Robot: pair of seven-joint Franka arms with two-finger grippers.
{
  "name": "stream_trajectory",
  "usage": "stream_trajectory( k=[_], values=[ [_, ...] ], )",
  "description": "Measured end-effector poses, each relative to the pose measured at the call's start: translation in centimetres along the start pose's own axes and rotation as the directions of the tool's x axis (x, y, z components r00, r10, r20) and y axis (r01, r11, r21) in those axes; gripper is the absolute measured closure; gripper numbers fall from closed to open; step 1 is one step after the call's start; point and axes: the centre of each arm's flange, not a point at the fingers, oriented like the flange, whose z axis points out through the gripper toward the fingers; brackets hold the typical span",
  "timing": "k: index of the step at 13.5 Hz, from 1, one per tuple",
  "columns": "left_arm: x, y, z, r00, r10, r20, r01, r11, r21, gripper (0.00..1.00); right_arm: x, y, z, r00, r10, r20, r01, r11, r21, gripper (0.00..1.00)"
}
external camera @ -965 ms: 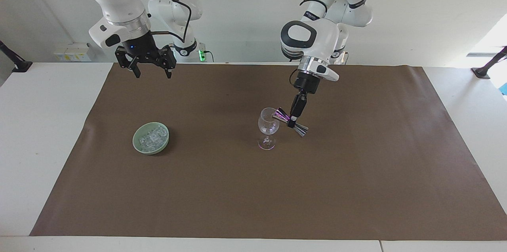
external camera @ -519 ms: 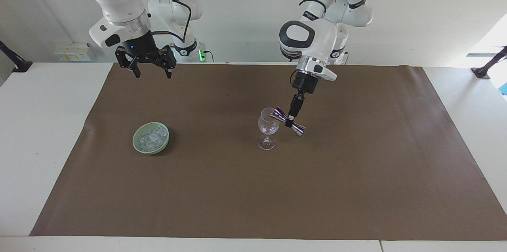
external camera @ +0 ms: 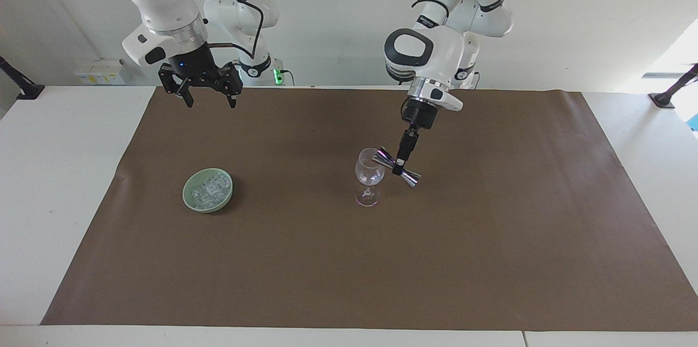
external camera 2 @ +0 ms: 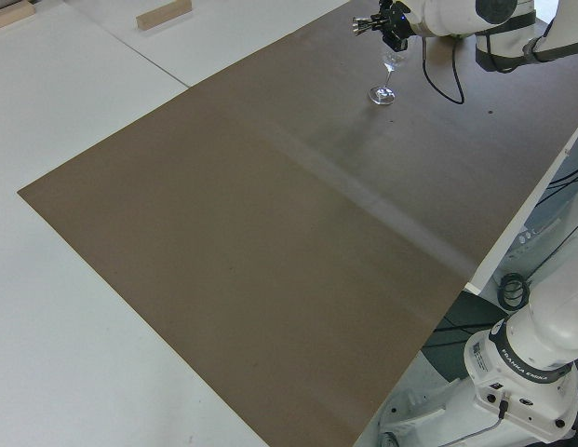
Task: Pour wine and add ice with both arms
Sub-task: 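Hold the jigger tipped over the glass with the left gripper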
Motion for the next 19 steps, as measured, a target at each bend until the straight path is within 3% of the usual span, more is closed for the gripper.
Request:
stream_trajectory(
  k=[19],
  values=[
    [0.19,0.68,-0.12,0.995,0.097,-0.007,-0.097,0.995,-0.013,0.78,0.00,0.00,0.00,1.000,0.000,0.000,0.000,1.000,0.000,0.00]
  ],
)
